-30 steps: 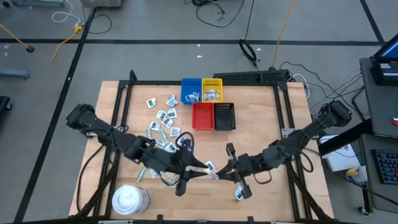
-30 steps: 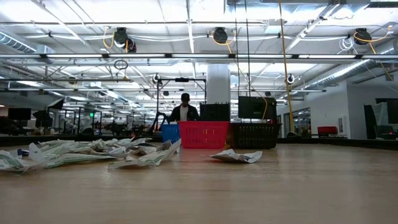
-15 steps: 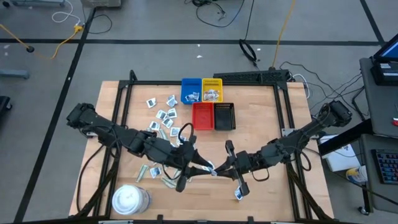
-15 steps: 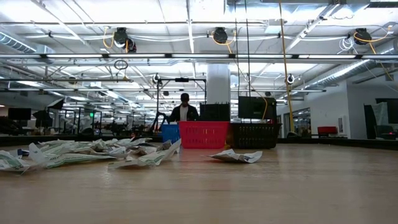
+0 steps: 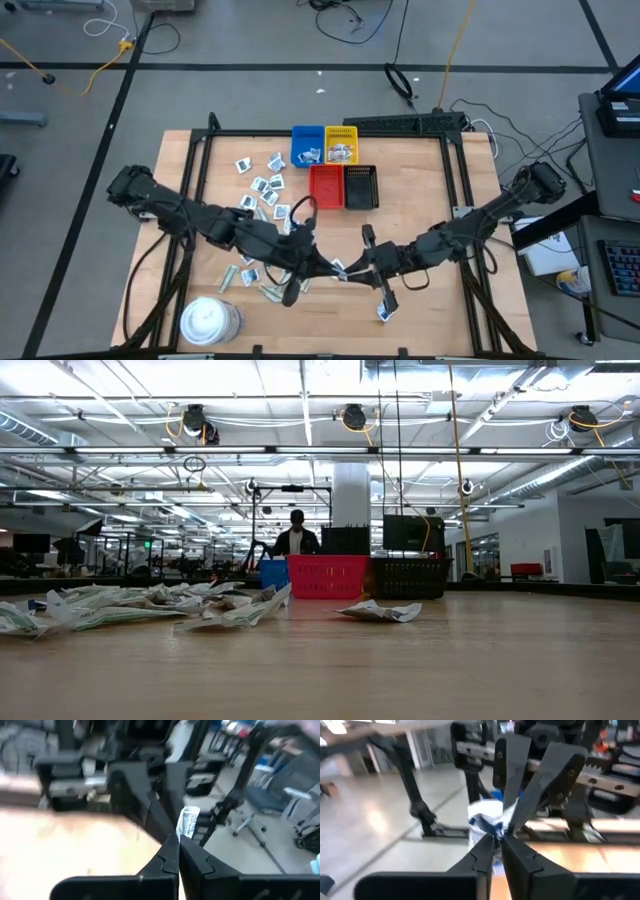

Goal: Pick & Place First Aid Supplies
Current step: Put the alcohol pad into the blue bin

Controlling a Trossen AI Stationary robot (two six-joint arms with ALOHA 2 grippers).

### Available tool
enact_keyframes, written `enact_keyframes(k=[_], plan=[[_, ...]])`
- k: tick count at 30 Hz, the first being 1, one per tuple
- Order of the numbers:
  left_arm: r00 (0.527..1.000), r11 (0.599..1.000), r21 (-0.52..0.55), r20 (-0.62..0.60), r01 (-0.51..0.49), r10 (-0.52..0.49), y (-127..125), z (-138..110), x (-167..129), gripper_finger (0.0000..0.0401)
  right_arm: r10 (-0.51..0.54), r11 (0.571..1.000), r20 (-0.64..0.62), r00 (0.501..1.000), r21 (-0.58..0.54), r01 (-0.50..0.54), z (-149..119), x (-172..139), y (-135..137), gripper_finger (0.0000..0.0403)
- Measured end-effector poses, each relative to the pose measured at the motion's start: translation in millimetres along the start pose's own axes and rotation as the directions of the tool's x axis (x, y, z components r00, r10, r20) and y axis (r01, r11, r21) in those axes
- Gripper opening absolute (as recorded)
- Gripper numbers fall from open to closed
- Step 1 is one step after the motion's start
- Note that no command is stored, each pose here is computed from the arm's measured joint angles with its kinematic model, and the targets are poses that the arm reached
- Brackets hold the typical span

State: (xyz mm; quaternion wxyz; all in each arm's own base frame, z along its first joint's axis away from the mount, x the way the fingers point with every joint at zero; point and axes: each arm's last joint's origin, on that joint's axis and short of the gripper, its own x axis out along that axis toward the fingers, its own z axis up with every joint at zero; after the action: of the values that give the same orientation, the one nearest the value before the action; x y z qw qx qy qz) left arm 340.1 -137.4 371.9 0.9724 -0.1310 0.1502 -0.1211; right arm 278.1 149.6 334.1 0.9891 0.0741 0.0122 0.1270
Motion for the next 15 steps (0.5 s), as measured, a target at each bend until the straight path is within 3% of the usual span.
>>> enact_keyframes(k=[8,15], plan=[[0.947,0.991,-0.095,-0.317,-0.098,0.063,34,-22,-3,0.0001,0.001,0.995,-0.15,0.989,0.097,0.014,-1,-20,2,0.0101],[0.795,0.967,-0.087,-0.589,-0.241,0.145,73,-39,-18,0.0001,0.066,0.995,-0.088,0.994,0.074,-0.06,14,-36,15,0.0116]])
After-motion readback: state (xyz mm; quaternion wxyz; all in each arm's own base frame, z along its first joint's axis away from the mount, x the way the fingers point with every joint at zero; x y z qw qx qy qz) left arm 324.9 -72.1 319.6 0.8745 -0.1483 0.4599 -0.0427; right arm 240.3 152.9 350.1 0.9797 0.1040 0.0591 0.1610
